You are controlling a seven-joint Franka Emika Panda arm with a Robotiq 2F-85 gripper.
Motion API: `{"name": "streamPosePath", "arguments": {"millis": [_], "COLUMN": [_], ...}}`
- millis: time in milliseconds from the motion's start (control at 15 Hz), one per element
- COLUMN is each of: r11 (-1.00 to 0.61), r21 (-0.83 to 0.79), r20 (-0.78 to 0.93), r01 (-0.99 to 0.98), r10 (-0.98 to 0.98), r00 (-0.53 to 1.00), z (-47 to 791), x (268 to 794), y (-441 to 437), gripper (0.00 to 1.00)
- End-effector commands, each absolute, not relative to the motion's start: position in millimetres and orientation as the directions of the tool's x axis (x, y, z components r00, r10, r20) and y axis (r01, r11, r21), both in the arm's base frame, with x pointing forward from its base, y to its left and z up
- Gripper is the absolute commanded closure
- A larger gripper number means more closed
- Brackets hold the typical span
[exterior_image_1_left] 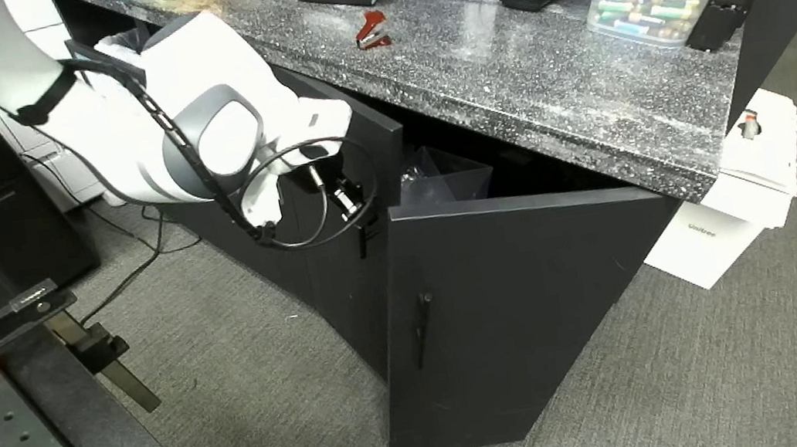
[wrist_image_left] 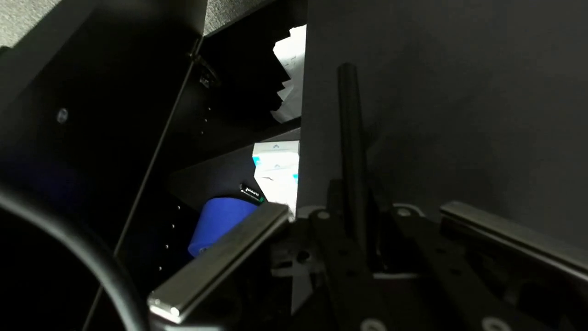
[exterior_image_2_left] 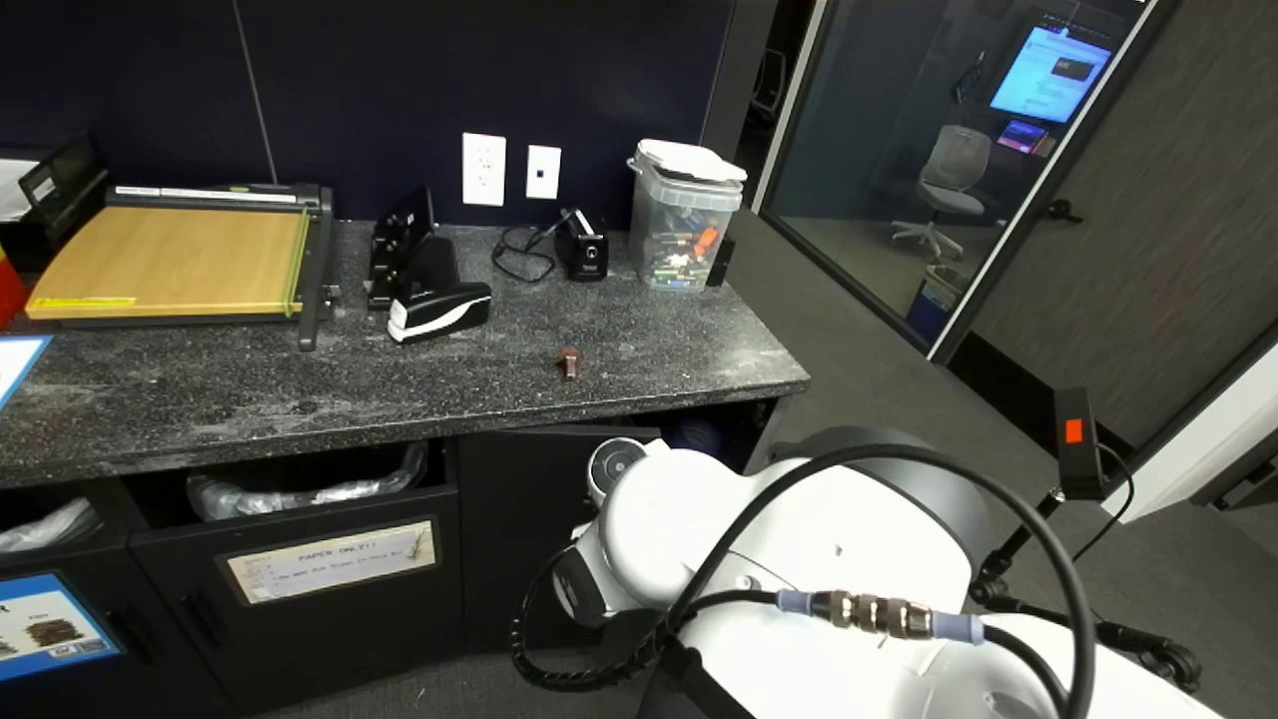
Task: Close the left door of the cabinet.
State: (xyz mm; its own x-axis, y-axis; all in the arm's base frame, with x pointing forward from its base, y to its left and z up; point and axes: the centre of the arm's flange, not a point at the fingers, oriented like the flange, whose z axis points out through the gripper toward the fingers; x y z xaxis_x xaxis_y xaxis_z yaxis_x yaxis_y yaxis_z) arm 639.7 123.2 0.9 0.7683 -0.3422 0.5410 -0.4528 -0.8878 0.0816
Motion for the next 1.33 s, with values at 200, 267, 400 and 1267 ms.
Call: {"name": "streamPosePath", "arguments": {"millis": [200, 267, 400, 1267], "r11": [-0.876, -0.878, -0.867, -0.952], "r21": [0.065, 0.069, 0.081, 0.195], "r20": [0.601, 0.596, 0.571, 0.272], "r01": [-0.478, -0.473, -0.492, -0.238], "r10": [-0.348, -0.344, -0.364, -0.181], "r00": [0.720, 0.725, 0.735, 0.945], "z": [16, 17, 24, 113], "x": [761, 770, 766, 699], "y": [123, 123, 128, 153], "gripper": [0.97, 0.97, 0.97, 0.06]}}
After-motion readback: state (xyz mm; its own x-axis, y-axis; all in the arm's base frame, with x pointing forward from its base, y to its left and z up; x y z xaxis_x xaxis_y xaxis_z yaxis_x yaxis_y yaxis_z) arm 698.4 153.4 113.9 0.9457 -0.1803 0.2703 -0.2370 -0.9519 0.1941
